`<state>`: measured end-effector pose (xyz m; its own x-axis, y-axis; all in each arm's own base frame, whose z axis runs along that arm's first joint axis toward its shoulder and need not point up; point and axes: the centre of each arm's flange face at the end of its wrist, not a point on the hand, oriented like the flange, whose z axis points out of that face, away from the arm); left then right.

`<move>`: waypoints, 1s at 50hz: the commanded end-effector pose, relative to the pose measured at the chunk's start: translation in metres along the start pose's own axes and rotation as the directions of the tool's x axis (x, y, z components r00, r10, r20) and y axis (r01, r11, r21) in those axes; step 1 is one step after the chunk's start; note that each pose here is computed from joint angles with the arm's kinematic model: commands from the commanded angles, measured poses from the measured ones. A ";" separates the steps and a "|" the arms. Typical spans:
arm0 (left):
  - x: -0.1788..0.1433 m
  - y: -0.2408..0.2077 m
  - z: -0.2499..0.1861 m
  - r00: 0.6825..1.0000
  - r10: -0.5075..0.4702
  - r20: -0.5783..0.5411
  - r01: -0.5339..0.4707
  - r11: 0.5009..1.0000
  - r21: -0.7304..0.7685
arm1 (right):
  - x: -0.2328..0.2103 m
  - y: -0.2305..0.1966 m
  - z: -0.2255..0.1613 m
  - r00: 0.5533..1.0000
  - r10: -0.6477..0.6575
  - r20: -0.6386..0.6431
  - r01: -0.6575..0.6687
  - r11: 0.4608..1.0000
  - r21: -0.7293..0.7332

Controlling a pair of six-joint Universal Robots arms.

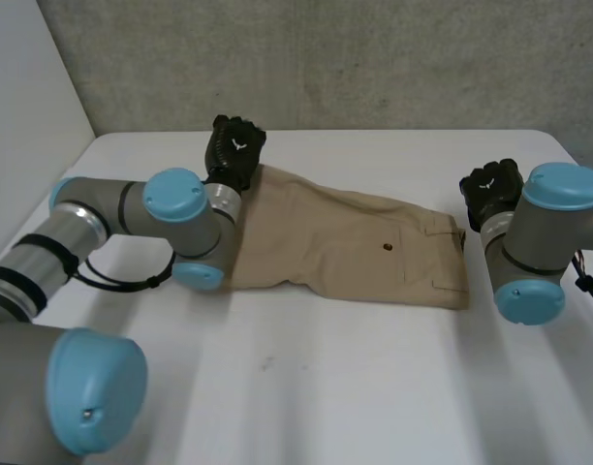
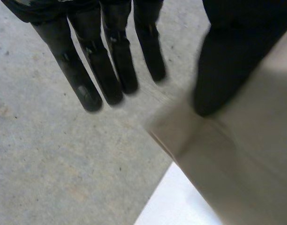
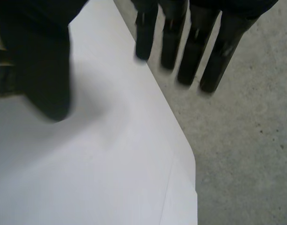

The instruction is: Fold the shorts.

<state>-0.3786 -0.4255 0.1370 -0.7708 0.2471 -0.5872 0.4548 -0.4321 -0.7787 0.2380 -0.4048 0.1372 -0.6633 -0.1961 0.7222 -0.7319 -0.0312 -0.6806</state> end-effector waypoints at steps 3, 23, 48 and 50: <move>0.029 -0.020 -0.010 0.999 -0.029 -0.031 0.028 0.998 -0.056 | 0.034 -0.025 -0.020 0.983 0.180 -0.033 -0.179 0.983 0.050; -0.008 -0.098 -0.057 0.894 -0.433 -0.118 0.370 0.860 -0.352 | 0.025 -0.012 -0.089 0.931 0.274 0.242 -0.255 0.961 -0.108; 0.003 -0.096 -0.134 0.892 -0.443 -0.091 0.223 0.605 -0.764 | 0.016 -0.006 -0.095 0.923 0.277 0.269 -0.250 0.959 -0.130; 0.002 -0.097 -0.137 0.890 -0.446 -0.091 0.229 0.612 -0.757 | 0.014 -0.004 -0.097 0.921 0.278 0.273 -0.249 0.959 -0.138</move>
<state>-0.3697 -0.2730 0.1786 -0.8318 0.5160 -0.2046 0.4556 0.4242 -0.7826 0.2174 -0.3164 0.1668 -0.7739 -0.4475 0.4481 -0.5550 0.1387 -0.8202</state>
